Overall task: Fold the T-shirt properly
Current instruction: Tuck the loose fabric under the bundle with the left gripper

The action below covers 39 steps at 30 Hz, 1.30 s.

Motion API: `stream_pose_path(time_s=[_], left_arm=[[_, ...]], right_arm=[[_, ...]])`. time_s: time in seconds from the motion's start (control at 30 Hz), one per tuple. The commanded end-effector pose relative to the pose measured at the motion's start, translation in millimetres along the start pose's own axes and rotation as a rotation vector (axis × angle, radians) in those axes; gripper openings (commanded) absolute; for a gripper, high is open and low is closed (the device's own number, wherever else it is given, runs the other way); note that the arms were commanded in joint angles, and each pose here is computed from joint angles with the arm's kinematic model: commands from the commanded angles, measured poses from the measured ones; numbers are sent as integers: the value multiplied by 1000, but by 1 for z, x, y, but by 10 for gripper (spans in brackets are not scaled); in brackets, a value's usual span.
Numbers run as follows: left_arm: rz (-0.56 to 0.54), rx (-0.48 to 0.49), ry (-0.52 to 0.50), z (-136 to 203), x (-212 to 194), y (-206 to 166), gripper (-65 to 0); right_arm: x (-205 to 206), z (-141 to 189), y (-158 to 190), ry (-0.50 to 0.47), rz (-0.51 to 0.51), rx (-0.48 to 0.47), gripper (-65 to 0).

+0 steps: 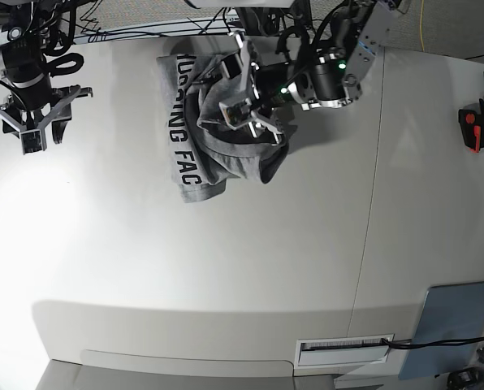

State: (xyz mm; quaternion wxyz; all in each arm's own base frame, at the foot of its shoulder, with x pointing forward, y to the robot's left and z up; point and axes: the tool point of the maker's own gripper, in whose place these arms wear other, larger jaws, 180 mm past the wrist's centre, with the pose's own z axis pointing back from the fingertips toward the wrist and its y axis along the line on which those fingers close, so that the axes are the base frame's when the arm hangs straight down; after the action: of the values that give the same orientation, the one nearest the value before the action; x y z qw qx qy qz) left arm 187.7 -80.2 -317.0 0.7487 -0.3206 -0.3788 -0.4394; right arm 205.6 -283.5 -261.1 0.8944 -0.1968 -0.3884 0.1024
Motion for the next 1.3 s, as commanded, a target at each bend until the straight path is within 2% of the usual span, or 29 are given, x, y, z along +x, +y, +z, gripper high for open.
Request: stream_pose_path(time_s=[0.0,0.17,0.23,0.37,0.57,0.73,0.9,1.2,1.27], left_arm=[[-11,17,-47,1,15,4,-307],[-3,110,-29,1,17,24,-307],[-9,103,-24,0,15,22,-307],[-60,23,-6,-1,7,2,-308],[-22,36,2,-1,1,0,-475],[15,144,-22,1,5,20,-453],[-19,112,-44,0,9,14,-311],[17,110,33,-10,-20,18,-318],[7,98,29,-10,-19,16,-389]], right_arm=[[8,4,-5,-33,12,-19,-377],[2,4,-5,-6,13,-18,-377],[2,4,-5,-3,13,-18,-377],[3,4,-5,-9,13,-19,-377],[3,4,-5,-9,13,-18,-377],[3,4,-5,-6,13,-18,-377],[2,4,-5,-4,13,-18,-377],[2,4,-5,-4,13,-18,-377],[2,4,-5,-4,13,-18,-377]])
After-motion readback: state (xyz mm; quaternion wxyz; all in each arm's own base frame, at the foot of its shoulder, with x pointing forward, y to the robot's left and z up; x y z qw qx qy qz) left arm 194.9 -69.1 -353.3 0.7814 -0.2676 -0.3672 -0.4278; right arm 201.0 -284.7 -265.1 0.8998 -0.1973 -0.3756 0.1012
